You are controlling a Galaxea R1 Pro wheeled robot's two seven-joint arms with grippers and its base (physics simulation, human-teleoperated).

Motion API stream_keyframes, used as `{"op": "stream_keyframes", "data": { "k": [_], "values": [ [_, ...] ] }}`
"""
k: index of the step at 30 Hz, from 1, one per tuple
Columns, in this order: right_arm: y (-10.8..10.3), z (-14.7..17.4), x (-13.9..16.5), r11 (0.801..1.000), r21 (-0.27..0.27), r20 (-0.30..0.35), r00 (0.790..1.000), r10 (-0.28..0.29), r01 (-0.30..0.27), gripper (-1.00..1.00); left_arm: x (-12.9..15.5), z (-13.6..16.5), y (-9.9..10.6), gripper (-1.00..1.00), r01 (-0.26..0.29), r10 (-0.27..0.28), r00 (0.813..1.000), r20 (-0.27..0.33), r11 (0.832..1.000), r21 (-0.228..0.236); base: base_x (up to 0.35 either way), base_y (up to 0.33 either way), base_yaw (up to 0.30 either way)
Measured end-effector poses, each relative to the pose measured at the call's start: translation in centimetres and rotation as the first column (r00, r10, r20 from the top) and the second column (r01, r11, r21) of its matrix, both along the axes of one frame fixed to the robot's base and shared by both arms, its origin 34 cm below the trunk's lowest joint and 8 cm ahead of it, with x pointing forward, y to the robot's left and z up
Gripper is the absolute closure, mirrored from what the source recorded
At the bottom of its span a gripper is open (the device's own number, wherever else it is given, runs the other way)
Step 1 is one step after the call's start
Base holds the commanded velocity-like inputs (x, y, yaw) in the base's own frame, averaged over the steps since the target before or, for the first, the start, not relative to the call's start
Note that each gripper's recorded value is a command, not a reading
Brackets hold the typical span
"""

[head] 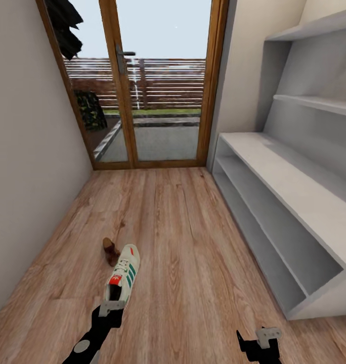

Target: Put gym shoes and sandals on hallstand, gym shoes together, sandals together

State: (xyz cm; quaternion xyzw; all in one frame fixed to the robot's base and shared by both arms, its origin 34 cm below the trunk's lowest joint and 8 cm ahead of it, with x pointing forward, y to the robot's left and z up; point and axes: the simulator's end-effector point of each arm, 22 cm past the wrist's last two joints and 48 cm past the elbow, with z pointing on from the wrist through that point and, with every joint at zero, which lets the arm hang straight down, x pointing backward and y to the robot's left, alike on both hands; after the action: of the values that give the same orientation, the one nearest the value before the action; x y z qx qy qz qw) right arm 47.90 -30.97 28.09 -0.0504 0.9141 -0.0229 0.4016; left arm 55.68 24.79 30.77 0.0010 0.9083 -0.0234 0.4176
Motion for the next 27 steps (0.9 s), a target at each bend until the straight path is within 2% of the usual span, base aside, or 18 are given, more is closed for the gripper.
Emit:
{"op": "stream_keyframes", "data": {
  "k": [6,16,27],
  "values": [
    [1.8,-0.2,-0.1,1.000,0.025,-0.003,1.000,0.005,-0.005,-1.00,0.0,0.0,-1.2,1.00,0.042,-0.042,0.999,0.000,0.999,0.001,0.332,-0.099,0.000],
    [2.3,-0.3,-0.1,0.999,0.032,-0.004,1.000,0.005,-0.005,-1.00,0.0,0.0,-1.0,1.00,0.041,-0.041,0.999,0.000,0.999,0.003,0.333,-0.090,0.008],
    [2.3,-0.4,-0.3,0.999,0.032,-0.008,1.000,0.005,-0.005,-1.00,0.0,0.0,-0.8,1.00,0.038,-0.038,0.999,-0.001,0.999,0.005,0.339,-0.008,0.238]
  ]
}}
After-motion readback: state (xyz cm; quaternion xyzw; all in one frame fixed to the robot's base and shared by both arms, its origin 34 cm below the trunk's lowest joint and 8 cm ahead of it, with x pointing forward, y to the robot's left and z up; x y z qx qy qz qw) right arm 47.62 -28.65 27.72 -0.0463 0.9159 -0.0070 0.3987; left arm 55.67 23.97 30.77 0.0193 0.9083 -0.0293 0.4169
